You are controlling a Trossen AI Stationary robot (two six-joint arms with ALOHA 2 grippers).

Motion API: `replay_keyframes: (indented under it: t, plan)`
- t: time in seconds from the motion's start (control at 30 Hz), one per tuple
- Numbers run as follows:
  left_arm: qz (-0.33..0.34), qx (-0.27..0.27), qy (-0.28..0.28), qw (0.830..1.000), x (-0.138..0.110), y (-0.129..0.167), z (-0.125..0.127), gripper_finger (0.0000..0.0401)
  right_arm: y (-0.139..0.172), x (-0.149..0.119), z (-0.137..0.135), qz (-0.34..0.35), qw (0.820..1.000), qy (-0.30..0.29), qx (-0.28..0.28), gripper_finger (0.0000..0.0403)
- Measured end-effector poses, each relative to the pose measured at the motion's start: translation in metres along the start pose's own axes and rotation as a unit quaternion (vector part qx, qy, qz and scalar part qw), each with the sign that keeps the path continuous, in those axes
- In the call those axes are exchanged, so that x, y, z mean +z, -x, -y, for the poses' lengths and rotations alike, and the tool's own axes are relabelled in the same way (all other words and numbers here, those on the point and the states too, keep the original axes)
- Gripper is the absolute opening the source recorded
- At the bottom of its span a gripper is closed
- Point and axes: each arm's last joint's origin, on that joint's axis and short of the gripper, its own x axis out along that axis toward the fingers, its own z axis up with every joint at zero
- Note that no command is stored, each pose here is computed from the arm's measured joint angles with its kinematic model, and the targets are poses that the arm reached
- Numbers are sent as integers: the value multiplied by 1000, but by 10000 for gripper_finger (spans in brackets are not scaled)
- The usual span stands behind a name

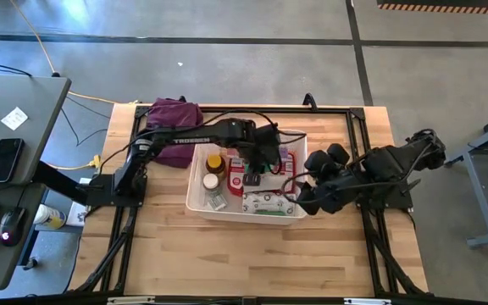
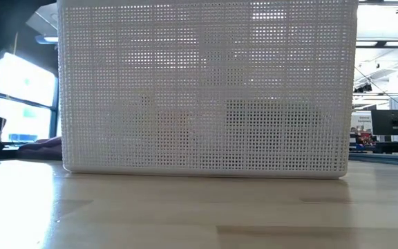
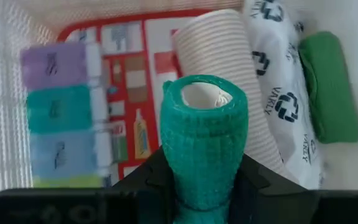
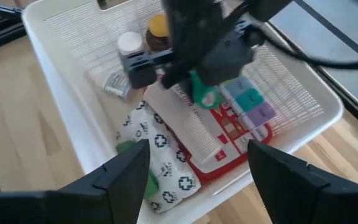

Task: Pick & place medical supplies in basket/bin
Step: Put the green bandage into the white bin

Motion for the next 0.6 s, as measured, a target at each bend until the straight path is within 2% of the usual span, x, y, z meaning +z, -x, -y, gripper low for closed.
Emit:
replay_keyframes:
  t: [0.17,0.33,0.4,0.6]
  plan:
    - [6,29,-57,998,6,-13,12,129,-2,4,6,2,1000,-7,-13,259]
    - [-10,53,-32,998,3,-28,5,129,-4,8,11,6,1000,-14,-24,259]
    - [-14,32,-23,999,1,-28,6,129,-6,10,13,4,999,-18,-26,259]
    - [38,-101,-36,993,11,-10,20,129,-4,10,15,5,1000,-15,-25,259]
